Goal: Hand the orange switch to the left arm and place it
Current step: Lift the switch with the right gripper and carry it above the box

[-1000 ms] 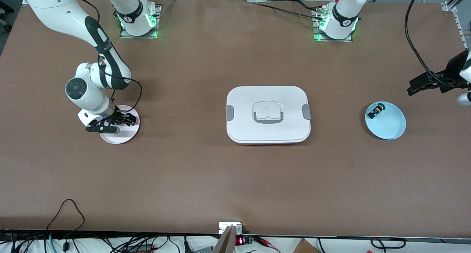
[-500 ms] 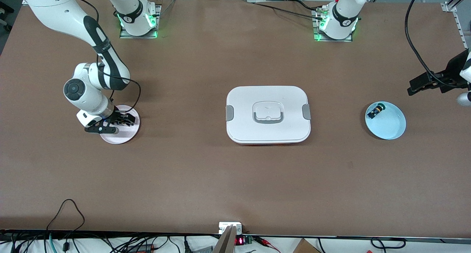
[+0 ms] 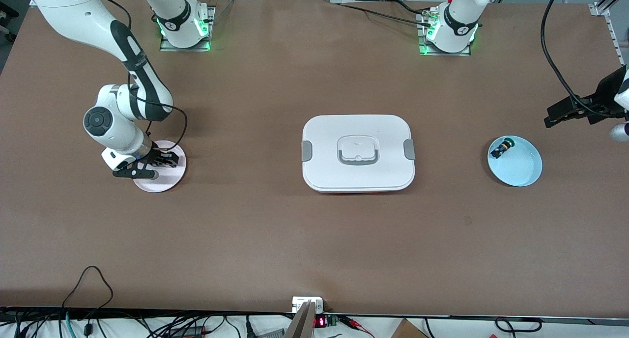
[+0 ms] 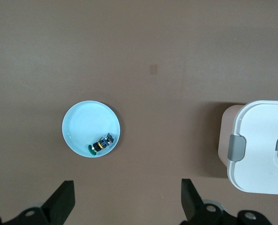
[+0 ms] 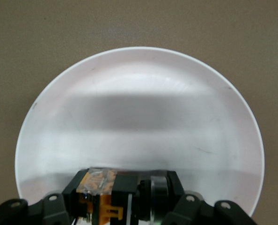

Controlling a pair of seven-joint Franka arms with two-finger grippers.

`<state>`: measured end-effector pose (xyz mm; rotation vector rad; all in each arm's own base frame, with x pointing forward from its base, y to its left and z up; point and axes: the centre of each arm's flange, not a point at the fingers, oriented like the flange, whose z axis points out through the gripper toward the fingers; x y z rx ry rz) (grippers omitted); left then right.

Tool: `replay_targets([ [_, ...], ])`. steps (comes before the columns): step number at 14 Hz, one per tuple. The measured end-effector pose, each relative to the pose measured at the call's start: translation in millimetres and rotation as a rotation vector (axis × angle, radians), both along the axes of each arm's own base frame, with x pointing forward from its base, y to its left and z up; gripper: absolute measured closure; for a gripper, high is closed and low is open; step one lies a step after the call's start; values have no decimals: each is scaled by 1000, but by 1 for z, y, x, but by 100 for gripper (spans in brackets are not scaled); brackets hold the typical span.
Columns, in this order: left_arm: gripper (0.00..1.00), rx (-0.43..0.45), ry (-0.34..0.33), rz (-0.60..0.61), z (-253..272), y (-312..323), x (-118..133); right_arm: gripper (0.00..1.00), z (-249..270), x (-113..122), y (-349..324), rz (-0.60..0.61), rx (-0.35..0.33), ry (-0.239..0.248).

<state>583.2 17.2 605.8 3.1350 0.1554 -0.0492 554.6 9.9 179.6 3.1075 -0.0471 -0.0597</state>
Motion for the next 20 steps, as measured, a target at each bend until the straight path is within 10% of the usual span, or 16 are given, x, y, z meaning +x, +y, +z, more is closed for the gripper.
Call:
replay_targets([
  [8, 0, 0, 0, 3, 0, 2, 0, 26, 132, 44, 27, -1, 45, 147],
  [15, 0, 0, -1, 2, 1, 1, 0, 26, 282, 40, 145, 192, 209, 40],
  [20, 0, -13, -6, 3, 2, 0, 0, 26, 350, 21, 239, 419, 474, -51],
])
